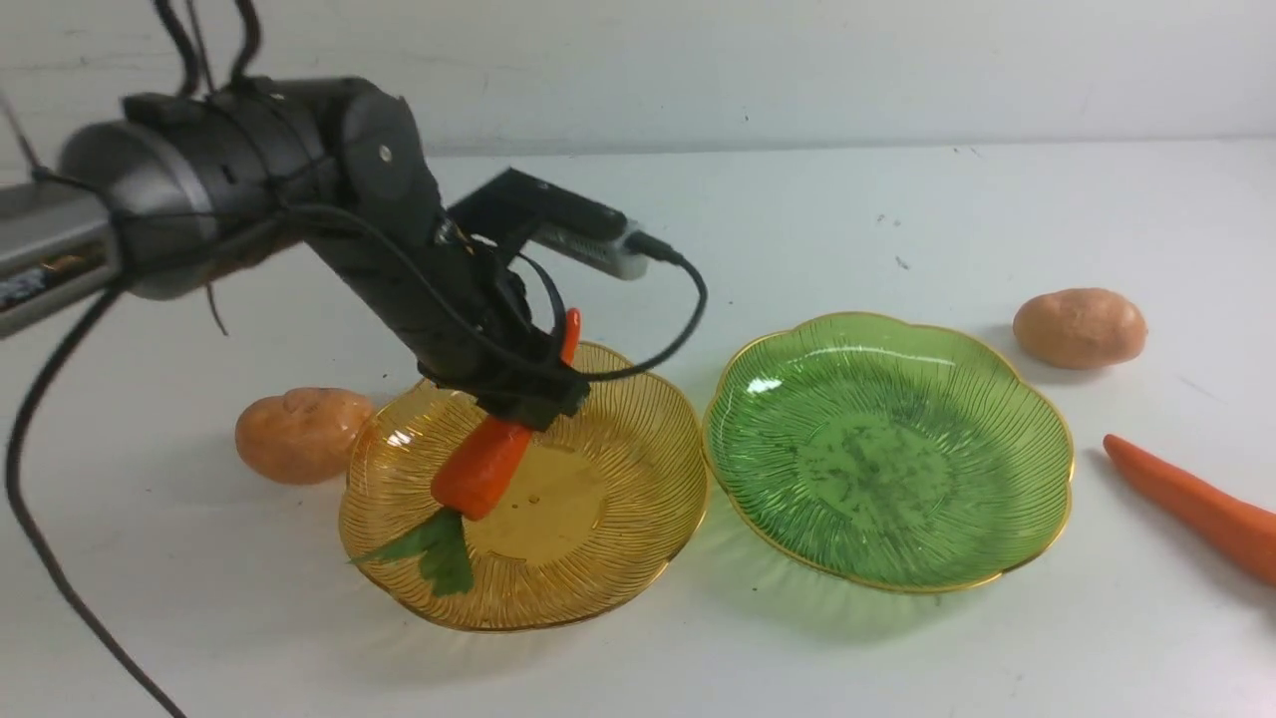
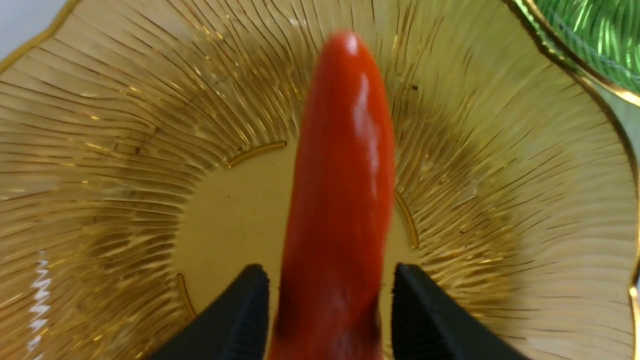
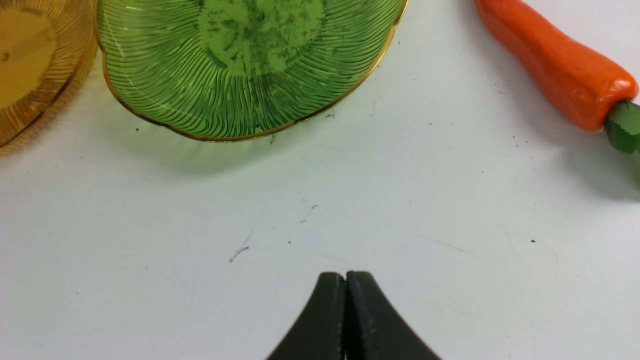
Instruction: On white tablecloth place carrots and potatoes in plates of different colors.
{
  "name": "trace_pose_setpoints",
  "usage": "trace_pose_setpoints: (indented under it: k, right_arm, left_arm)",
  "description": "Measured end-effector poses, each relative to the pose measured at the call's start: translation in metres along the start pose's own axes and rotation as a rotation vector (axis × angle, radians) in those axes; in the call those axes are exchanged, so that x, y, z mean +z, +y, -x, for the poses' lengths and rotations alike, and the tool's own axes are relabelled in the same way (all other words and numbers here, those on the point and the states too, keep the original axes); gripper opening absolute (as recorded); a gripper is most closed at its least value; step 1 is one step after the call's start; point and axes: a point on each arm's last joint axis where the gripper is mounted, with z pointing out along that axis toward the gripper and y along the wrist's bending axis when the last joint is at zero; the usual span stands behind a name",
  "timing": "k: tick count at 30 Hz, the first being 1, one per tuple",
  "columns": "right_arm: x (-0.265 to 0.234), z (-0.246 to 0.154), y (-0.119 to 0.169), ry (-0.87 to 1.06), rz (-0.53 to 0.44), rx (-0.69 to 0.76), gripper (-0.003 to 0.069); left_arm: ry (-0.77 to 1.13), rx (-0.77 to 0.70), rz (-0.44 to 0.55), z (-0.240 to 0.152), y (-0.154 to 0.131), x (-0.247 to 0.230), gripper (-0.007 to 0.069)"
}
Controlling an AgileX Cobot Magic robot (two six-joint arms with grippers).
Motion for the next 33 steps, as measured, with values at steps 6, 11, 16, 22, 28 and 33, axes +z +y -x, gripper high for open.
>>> trace_pose_setpoints:
  k: [6,11,16,22,28,33]
  right_arm:
    - [0.0,0.0,0.0,0.0,0.0,0.0,-0.0015]
    - [0.0,0.0,0.0,-0.005,0.0,0.0,-0.0015]
    - [0.0,0.001,0.0,-0.007,0.0,0.0,-0.0015]
    - [0.003,-0.002,-0.001,0.008,-0.002,0.003,-0.0013]
    - [0.008,-0.005,-0.002,0.008,-0.004,-0.006,-0.0014]
    - [0.008,-0.005,-0.002,0.005,-0.005,-0.008,-0.0014]
  left_arm:
    - [0.034,0.003,-0.012,-0.001,-0.001,0.0,0.0521]
    - [0.046,0.017,-0.007,0.008,-0.002,-0.021,0.0595]
    - [0.079,0.047,0.156,0.017,0.009,-0.087,0.0358]
    - [0.181,-0.08,0.247,-0.033,0.066,-0.105,0.0015]
    - [0.255,-0.258,0.222,-0.078,0.127,-0.098,0.005]
    - [0.178,-0.179,0.156,-0.07,0.132,-0.082,0.0299]
